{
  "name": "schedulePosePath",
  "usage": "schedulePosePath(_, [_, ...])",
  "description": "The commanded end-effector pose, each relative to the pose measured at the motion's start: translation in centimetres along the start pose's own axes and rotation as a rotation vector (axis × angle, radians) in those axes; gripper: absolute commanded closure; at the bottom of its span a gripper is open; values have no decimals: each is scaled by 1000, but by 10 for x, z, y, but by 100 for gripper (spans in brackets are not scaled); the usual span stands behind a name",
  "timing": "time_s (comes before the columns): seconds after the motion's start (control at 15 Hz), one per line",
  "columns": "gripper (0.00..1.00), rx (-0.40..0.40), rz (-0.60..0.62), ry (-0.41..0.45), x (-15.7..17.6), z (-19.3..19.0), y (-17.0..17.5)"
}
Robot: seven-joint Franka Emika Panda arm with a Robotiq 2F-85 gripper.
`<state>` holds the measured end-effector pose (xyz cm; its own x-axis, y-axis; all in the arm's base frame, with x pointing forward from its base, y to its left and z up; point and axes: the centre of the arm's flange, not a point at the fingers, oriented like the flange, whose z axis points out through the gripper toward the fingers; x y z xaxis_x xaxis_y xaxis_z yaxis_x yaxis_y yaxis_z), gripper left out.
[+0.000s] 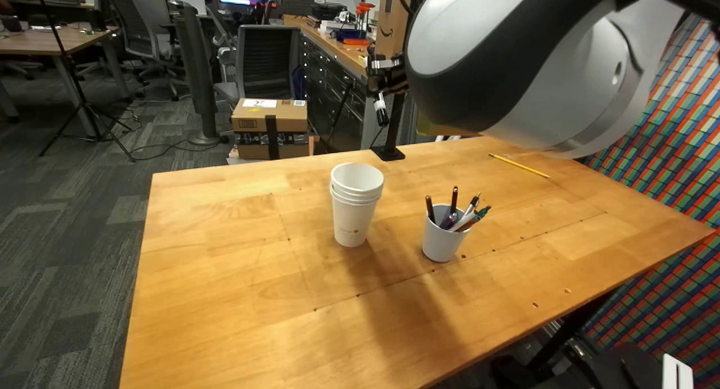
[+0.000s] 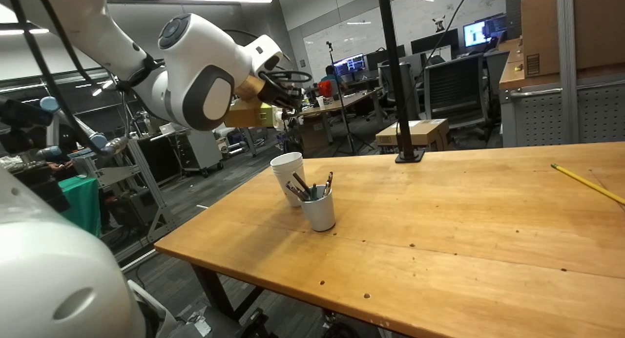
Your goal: Stack the white cups together, place the black marker inside the topmost cup on the stacked cups
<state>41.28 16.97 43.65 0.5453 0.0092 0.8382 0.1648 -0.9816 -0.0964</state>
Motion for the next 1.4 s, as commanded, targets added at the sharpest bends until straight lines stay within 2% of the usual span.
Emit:
schedulePosePath(0.0, [92, -10, -26, 43, -5, -21, -29])
schedulePosePath(0.53, [92, 44, -62, 54, -20, -21, -65])
schedulePosePath(1.33, [91, -4, -54, 59, -24, -3, -44])
